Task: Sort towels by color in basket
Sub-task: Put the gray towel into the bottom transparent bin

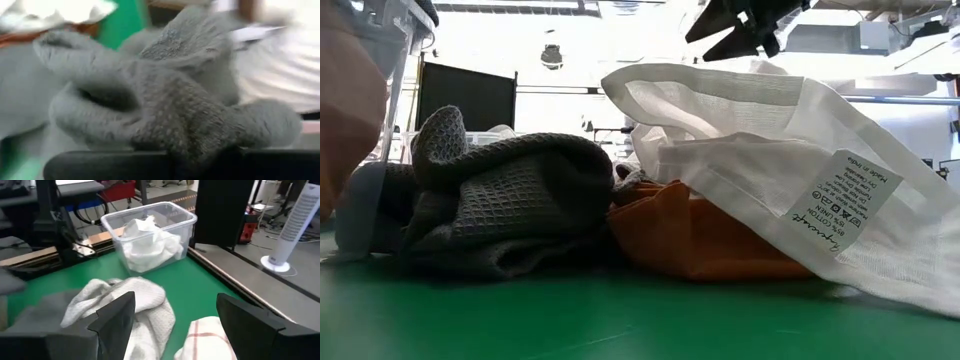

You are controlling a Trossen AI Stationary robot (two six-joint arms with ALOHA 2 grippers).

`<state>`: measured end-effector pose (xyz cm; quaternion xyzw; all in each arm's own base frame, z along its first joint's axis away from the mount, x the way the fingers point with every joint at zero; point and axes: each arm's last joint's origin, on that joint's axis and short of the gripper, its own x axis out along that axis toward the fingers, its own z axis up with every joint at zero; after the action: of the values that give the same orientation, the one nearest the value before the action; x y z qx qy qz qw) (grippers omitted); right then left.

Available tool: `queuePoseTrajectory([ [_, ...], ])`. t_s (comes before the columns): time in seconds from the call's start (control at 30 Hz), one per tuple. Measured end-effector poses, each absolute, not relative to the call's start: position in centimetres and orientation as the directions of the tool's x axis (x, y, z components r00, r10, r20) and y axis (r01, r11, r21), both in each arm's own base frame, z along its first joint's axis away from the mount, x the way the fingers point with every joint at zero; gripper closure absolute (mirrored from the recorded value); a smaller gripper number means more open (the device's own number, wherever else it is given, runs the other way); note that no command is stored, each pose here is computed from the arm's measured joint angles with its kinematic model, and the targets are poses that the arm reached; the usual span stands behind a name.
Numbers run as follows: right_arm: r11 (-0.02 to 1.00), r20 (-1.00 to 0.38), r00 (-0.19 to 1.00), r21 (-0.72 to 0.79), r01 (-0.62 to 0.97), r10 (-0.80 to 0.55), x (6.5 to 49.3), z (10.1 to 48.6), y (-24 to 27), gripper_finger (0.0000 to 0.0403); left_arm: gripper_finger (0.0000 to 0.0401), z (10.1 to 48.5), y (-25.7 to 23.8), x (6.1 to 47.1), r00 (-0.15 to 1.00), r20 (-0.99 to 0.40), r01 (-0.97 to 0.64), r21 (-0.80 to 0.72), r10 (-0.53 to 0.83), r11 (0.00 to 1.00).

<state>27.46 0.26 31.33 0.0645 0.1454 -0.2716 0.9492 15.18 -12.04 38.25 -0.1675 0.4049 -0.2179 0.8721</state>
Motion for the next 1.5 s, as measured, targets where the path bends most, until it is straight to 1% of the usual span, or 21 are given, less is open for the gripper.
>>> queuePoseTrajectory([
  [0.07, 0.847, -0.31, 0.816, 0.059, 0.529, -0.488, 27.4, 31.3, 0.8, 0.0092, 0.0394, 37.2, -12.5, 15.7, 0.555, -0.703, 0.193, -0.412, -0.445, 0.891],
  [0.13, 0.84, -0.309, 0.813, 0.071, 0.538, -0.494, 27.5, 31.2, 1.3, 0.0092, 0.0394, 36.1, -13.3, 16.2, 0.507, -0.762, 0.199, -0.352, -0.403, 0.915],
  [0.2, 0.834, -0.31, 0.809, 0.078, 0.546, -0.5, 27.6, 31.0, 1.9, 0.0092, 0.0394, 35.0, -14.2, 16.8, 0.457, -0.807, 0.265, -0.278, -0.374, 0.923],
  [0.27, 0.829, -0.319, 0.803, 0.084, 0.554, -0.504, 27.8, 30.5, 2.6, 0.0092, 0.0394, 33.9, -15.4, 17.2, 0.41, -0.842, 0.358, -0.206, -0.351, 0.911],
  [0.37, 0.815, -0.32, 0.792, 0.093, 0.572, -0.519, 28.2, 29.9, 3.6, 0.0092, 0.0394, 32.6, -17.3, 17.2, 0.351, -0.874, 0.52, -0.115, -0.334, 0.846],
  [0.47, 0.804, -0.325, 0.782, 0.097, 0.586, -0.531, 29.0, 28.8, 4.7, 0.0092, 0.0394, 31.4, -19.4, 16.6, 0.312, -0.899, 0.67, -0.023, -0.309, 0.742],
  [0.53, 0.802, -0.318, 0.782, 0.098, 0.589, -0.535, 29.6, 28.2, 5.3, 0.0092, 0.0394, 30.7, -20.7, 16.0, 0.312, -0.91, 0.746, 0.055, -0.275, 0.663],
  [0.6, 0.804, -0.308, 0.788, 0.105, 0.585, -0.533, 30.0, 27.8, 5.8, 0.0092, 0.0394, 29.9, -21.9, 15.4, 0.324, -0.918, 0.792, 0.13, -0.23, 0.597],
  [0.7, 0.806, -0.277, 0.804, 0.14, 0.575, -0.526, 30.7, 27.6, 6.2, 0.0092, 0.0394, 28.8, -23.1, 15.0, 0.348, -0.924, 0.808, 0.21, -0.158, 0.551],
  [0.83, 0.807, -0.252, 0.816, 0.167, 0.567, -0.521, 31.4, 27.3, 6.6, 0.0092, 0.0394, 27.3, -24.0, 14.8, 0.317, -0.944, 0.843, 0.238, -0.089, 0.483],
  [0.97, 0.809, -0.248, 0.822, 0.179, 0.559, -0.513, 31.8, 26.8, 7.0, 0.0092, 0.0396, 25.4, -24.8, 14.8, 0.248, -0.969, 0.916, 0.229, -0.017, 0.329],
  [1.03, 0.805, -0.248, 0.823, 0.197, 0.559, -0.511, 31.8, 26.7, 7.1, 0.0092, 0.0396, 24.4, -25.1, 15.0, 0.202, -0.979, 0.941, 0.203, 0.032, 0.269],
  [1.13, 0.805, -0.241, 0.831, 0.223, 0.55, -0.501, 31.9, 26.6, 7.7, 0.0092, 0.0396, 23.0, -25.1, 15.9, 0.107, -0.992, 0.963, 0.118, 0.06, 0.241],
  [1.2, 0.812, -0.236, 0.84, 0.23, 0.537, -0.488, 32.0, 26.4, 8.2, 0.0092, 0.0398, 22.0, -25.2, 16.6, 0.064, -0.996, 0.969, 0.076, 0.059, 0.236],
  [1.23, 0.814, -0.228, 0.846, 0.239, 0.529, -0.482, 32.1, 26.4, 8.5, 0.0092, 0.0398, 21.7, -25.2, 16.9, 0.058, -0.996, 0.971, 0.071, 0.06, 0.227],
  [1.4, 0.829, -0.215, 0.864, 0.252, 0.499, -0.455, 31.9, 26.3, 9.7, 0.0092, 0.0399, 21.7, -25.3, 17.4, 0.083, -0.996, 0.989, 0.085, 0.027, 0.119],
  [1.5, 0.827, -0.201, 0.863, 0.252, 0.503, -0.464, 31.7, 26.4, 10.4, 0.0092, 0.04, 22.0, -25.2, 17.7, 0.096, -0.995, 0.991, 0.096, 0.009, 0.091],
])
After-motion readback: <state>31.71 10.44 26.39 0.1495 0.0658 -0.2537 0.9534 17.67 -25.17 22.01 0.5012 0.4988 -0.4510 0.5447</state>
